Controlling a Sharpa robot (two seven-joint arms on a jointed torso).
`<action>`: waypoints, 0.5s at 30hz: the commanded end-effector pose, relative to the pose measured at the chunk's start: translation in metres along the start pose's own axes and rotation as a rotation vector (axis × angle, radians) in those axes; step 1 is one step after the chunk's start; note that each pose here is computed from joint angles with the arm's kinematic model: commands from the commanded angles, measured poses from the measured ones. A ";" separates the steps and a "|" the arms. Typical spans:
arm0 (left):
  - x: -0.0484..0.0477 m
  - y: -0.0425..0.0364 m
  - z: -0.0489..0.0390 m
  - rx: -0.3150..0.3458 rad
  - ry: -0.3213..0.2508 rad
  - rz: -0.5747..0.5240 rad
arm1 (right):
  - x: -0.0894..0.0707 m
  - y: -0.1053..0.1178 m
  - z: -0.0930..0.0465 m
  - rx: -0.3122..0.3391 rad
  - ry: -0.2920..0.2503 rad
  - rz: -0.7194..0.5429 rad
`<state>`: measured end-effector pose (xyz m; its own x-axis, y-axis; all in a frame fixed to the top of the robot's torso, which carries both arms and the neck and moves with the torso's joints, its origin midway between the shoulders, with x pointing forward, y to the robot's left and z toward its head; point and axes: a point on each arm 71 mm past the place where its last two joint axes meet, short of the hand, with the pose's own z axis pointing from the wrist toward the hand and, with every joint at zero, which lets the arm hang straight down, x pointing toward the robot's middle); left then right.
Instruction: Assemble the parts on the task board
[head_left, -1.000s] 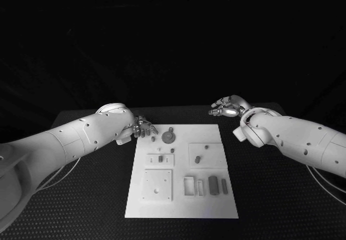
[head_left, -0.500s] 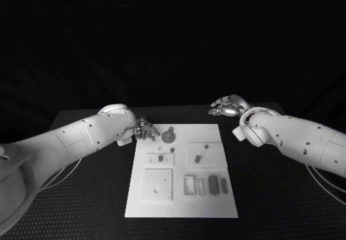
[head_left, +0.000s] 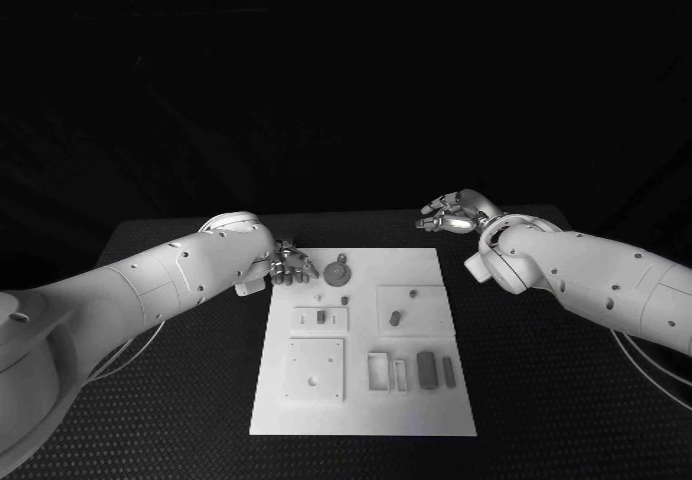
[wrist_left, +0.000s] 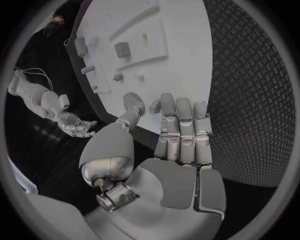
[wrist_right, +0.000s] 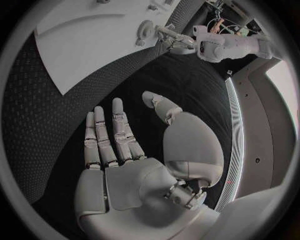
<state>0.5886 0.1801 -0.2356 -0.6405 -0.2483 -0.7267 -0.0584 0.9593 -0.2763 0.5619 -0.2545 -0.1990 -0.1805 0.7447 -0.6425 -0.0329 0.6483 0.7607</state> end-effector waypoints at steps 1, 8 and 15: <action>0.0014 -0.0014 0.0002 0.005 0.017 0.000 | 0.001 0.001 0.000 -0.011 0.003 -0.008; 0.0012 -0.0007 0.0005 0.005 0.019 -0.006 | 0.001 0.001 0.000 -0.011 0.003 -0.008; 0.0015 -0.0008 0.0007 0.009 0.026 -0.019 | 0.001 0.001 0.000 -0.011 0.003 -0.008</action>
<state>0.5894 0.1820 -0.2357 -0.6428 -0.2574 -0.7215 -0.0682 0.9574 -0.2808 0.5620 -0.2542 -0.1990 -0.1806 0.7444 -0.6429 -0.0334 0.6486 0.7604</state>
